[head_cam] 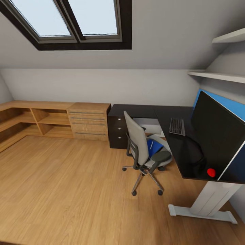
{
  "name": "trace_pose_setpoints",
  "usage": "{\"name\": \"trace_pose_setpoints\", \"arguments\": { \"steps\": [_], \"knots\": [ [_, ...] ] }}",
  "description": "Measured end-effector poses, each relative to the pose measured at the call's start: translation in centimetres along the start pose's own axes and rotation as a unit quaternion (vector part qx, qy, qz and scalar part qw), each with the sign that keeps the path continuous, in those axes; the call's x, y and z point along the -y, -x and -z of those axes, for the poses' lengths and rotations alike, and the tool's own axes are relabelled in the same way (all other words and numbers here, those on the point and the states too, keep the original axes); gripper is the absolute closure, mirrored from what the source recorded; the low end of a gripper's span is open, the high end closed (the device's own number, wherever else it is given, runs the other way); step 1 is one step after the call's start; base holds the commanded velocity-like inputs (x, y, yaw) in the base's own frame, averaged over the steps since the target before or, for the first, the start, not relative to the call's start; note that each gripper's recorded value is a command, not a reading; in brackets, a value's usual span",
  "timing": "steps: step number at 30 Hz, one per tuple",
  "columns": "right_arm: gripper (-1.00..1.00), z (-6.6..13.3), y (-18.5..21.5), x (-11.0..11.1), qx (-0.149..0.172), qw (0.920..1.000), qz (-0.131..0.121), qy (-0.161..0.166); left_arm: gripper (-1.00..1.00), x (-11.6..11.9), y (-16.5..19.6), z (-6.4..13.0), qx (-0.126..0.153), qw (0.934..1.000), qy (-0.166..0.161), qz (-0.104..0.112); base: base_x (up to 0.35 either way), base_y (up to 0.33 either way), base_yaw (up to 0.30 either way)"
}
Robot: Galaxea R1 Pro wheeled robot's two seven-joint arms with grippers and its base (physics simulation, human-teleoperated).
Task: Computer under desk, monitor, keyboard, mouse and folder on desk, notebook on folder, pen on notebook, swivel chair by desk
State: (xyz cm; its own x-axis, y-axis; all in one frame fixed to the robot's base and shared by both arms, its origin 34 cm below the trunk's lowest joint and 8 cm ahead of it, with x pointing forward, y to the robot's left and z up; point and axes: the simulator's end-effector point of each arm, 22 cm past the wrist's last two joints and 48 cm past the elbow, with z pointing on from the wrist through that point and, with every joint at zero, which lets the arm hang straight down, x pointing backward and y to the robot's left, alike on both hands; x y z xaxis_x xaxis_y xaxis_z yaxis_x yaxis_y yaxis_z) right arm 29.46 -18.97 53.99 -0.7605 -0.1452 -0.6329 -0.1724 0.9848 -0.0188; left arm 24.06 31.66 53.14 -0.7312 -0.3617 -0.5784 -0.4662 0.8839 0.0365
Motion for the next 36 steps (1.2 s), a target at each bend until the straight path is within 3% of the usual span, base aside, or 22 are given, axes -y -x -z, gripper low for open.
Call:
{"name": "trace_pose_setpoints", "arguments": {
  "steps": [15,36],
  "knots": [
    [-1.0,-1.8,-1.3,0.0,0.004,1.0,0.001,0.001,-1.0,-0.1,-0.1,-2.4,0.014,0.9999,0.0,0.0,0.0,0.0,-0.015],
    [-1.0,-4.5,-3.3,-0.3,0.008,1.0,0.004,0.005,-1.0,0.4,-1.9,-5.2,0.02,0.9998,-0.002,0.003,0.0,0.0,-0.2]
  ]
}}
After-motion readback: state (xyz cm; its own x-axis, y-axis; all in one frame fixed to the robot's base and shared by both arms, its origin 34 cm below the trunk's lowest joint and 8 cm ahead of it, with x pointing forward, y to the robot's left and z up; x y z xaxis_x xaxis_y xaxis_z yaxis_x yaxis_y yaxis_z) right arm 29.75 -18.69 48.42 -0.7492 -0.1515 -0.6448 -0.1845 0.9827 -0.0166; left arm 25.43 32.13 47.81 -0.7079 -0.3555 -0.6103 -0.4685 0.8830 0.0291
